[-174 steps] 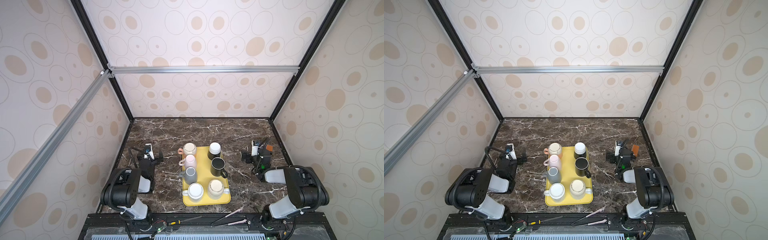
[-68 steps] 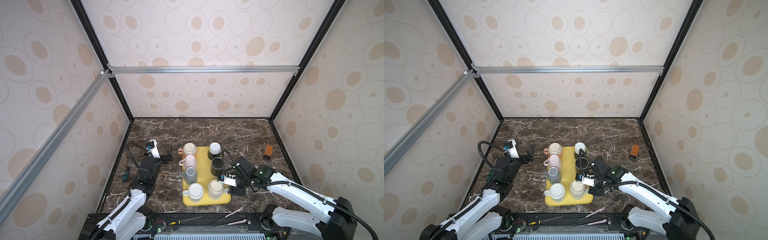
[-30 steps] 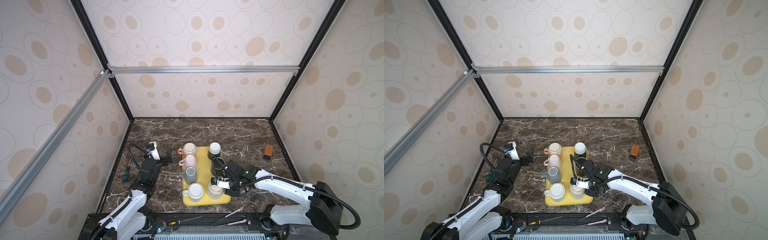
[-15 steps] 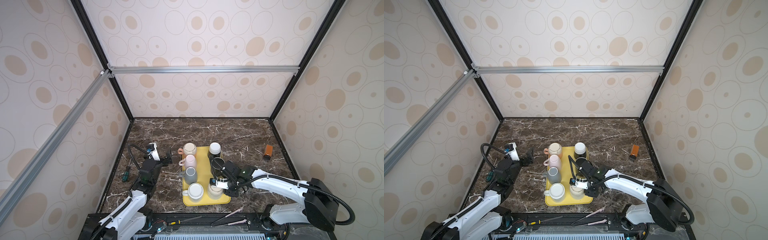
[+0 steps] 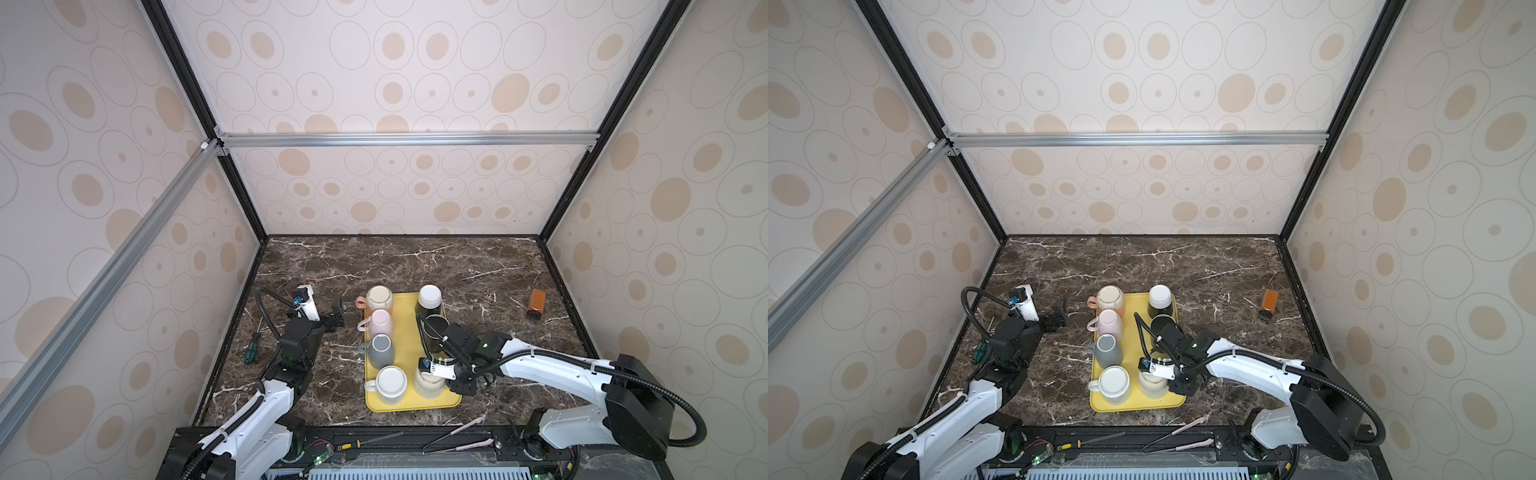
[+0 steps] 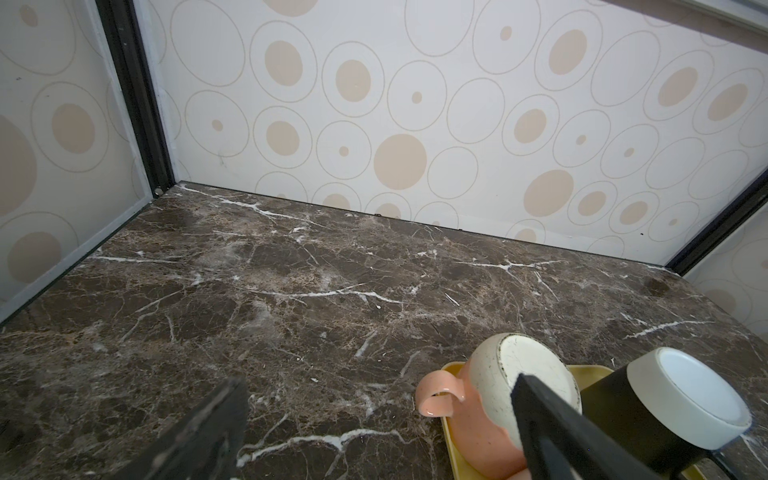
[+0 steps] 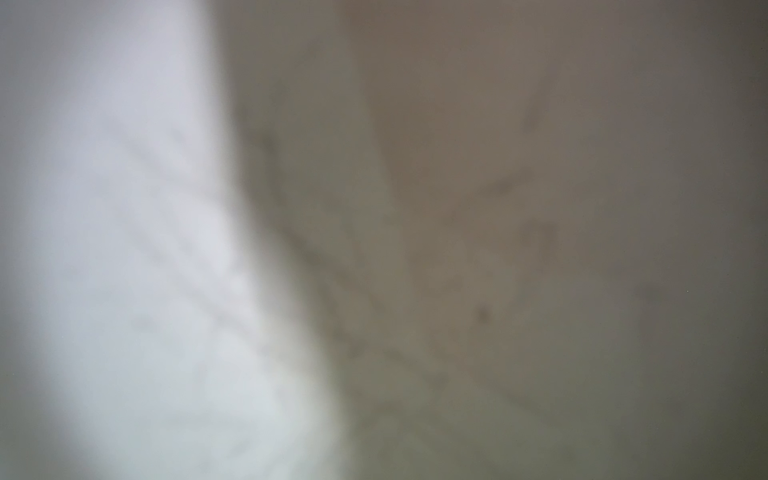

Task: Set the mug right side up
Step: 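Grasp the white mug's handle with the right gripper and lift it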

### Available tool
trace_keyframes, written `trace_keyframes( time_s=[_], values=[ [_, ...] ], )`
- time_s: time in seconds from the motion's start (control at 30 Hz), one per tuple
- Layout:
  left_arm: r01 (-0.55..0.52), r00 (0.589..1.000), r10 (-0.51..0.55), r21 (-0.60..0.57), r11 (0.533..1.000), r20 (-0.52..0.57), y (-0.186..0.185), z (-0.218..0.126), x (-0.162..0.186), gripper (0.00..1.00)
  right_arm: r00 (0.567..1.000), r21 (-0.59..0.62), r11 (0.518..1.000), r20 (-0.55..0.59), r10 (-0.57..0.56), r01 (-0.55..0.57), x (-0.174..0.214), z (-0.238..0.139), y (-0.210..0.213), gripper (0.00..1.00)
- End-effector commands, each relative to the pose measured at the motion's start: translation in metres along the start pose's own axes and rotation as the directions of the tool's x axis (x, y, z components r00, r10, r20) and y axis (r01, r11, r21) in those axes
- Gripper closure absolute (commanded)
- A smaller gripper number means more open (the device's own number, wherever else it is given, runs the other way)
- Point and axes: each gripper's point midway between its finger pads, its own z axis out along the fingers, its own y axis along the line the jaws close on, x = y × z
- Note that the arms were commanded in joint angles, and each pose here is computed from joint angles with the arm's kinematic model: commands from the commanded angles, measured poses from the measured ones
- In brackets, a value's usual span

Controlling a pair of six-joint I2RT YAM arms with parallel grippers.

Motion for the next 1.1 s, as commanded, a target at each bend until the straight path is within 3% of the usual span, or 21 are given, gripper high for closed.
trace_keyframes(
  time_s=[0.0,0.43,0.5,0.63,0.73,0.9,1.07],
  values=[
    [0.009,0.999,-0.010,0.018,1.000,0.031,-0.005,0.002,-0.009,0.00,1.000,0.024,1.000,0.023,-0.009,0.008,-0.005,-0.008,-0.002,0.76],
    [0.016,0.999,-0.017,0.021,1.000,0.041,-0.005,-0.003,-0.010,0.00,0.999,0.038,0.999,0.047,-0.001,-0.001,-0.009,-0.010,-0.004,0.74],
    [0.016,0.999,-0.017,0.023,1.000,0.039,-0.005,-0.003,-0.010,0.00,0.999,0.038,0.999,0.049,0.002,-0.004,-0.009,-0.010,-0.004,0.79],
    [0.021,0.999,-0.022,0.027,0.999,0.040,-0.005,-0.003,-0.010,0.00,0.999,0.025,1.000,0.050,0.012,-0.013,-0.011,-0.013,-0.002,1.00],
    [0.024,0.999,-0.025,0.031,0.999,0.045,-0.006,-0.004,-0.012,0.00,0.998,0.022,0.999,0.063,0.030,-0.031,-0.014,-0.018,-0.002,1.00],
    [0.020,0.999,-0.023,0.061,0.998,0.043,-0.012,-0.003,-0.014,0.00,0.988,0.091,0.992,0.140,0.070,-0.083,-0.026,-0.039,-0.011,1.00],
    [-0.001,1.000,-0.001,0.089,0.996,0.020,-0.020,0.001,-0.017,0.00,0.948,0.115,0.977,0.283,0.143,-0.182,-0.049,-0.079,-0.018,1.00]
  ],
)
